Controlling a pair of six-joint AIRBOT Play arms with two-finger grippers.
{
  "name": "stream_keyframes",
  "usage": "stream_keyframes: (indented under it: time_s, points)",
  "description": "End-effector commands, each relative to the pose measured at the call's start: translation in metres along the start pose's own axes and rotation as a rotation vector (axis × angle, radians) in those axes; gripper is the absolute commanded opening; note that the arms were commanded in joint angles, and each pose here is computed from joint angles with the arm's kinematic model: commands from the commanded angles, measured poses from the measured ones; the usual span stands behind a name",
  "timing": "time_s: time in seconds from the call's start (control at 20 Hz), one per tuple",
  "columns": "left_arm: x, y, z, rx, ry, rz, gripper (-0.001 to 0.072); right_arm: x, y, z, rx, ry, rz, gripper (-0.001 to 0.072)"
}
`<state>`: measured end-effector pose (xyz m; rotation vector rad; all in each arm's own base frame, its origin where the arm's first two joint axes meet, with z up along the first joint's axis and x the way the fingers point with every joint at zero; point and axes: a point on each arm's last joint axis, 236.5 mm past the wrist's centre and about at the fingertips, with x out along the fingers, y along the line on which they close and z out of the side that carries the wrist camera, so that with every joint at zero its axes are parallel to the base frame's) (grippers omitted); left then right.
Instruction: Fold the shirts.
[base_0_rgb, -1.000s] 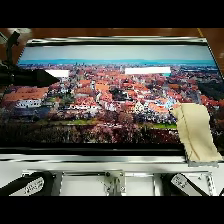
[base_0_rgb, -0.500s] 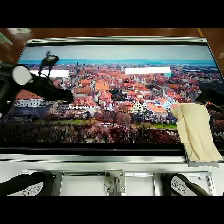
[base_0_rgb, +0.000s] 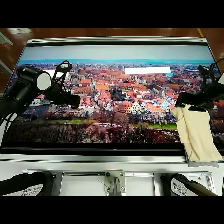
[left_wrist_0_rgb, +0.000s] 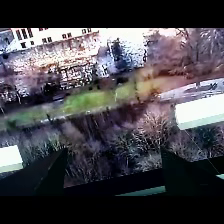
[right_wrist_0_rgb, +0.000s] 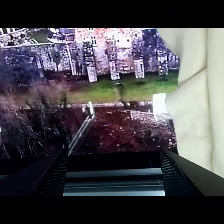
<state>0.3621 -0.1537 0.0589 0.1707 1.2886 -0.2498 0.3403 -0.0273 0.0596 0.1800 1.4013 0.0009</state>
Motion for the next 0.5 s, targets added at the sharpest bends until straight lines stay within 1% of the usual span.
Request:
stream_keyframes:
  time_s: [0.0,0.2,0.45]
  points:
    - [0.0007,-0.0022,0.0072,-0.002,-0.029,-0.003,0.0705,0.0012,0.0043,-0.0015,-0.015,0.010,-0.001,0.0682]
    - [0.0006,-0.0022,0.0098,0.046,-0.040,-0.003,0.0705,0.0012,0.0043,-0.0015,-0.015,0.010,-0.001,0.0682]
    - [0.0006,-0.0018,0.0102,0.068,-0.042,-0.002,0.0705,0.0012,0.0043,-0.0015,-0.015,0.010,-0.001,0.0683]
